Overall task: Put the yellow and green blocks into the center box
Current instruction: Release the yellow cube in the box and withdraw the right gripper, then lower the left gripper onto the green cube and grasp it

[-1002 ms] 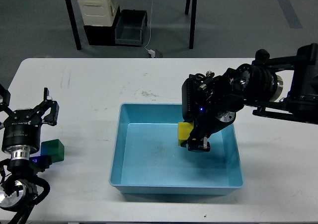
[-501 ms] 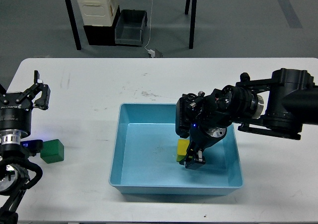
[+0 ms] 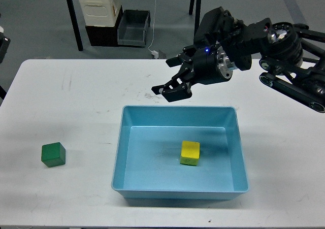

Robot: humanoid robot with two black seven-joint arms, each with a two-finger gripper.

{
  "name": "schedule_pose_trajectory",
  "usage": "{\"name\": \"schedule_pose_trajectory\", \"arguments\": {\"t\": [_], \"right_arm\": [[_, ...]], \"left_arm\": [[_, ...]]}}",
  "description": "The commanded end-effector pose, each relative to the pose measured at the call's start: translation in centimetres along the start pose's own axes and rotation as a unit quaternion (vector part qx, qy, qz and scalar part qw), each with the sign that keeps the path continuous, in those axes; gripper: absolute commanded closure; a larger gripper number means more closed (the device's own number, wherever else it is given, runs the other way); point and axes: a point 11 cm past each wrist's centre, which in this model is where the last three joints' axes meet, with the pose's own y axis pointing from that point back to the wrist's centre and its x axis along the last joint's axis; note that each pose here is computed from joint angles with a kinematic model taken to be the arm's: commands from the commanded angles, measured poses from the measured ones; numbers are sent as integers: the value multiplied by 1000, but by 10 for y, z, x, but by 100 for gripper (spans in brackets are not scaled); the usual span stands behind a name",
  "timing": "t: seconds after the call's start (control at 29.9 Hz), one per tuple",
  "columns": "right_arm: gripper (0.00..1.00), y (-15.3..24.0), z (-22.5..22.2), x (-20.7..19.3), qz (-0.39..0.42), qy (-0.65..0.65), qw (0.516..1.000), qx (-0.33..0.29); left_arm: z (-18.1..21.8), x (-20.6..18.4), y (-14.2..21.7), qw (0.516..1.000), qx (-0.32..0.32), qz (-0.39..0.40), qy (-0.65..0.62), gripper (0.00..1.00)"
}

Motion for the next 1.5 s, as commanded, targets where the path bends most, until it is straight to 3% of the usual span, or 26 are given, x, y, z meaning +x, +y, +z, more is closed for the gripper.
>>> {"name": "schedule_pose_trajectory", "arguments": {"t": [0.0,0.13,0.3,0.57,0.7,0.9,1.07,1.2,1.47], "right_arm": [[3,2,-13,-1,82,-56,995,28],[3,6,-41,-6,206,-124,969,65],[4,31,-48,-16,333,-252,908,35],[4,101,-17,-67,484,-474,735,42],[3,137,-4,-103,545,-537,643,29],[0,160,-10,-165,564,-577,591,-27],[0,184,-18,-208,583,-608,535,-57],[0,204,-19,-226,598,-617,506,-74],[0,214,-25,-243,601,-622,493,-98]], "left_arm": [[24,-22,-26,984,6,-84,-156,0],[28,-33,-42,946,8,-140,-291,0],[14,-38,-45,918,34,-166,-359,0],[5,-45,-41,883,90,-230,-398,0],[-9,-52,-39,792,161,-297,-508,0],[-39,-57,-13,626,263,-408,-610,0],[-63,-66,21,534,315,-490,-613,0],[-90,-68,43,450,338,-551,-616,0],[-120,-37,90,303,386,-614,-618,0]]}}
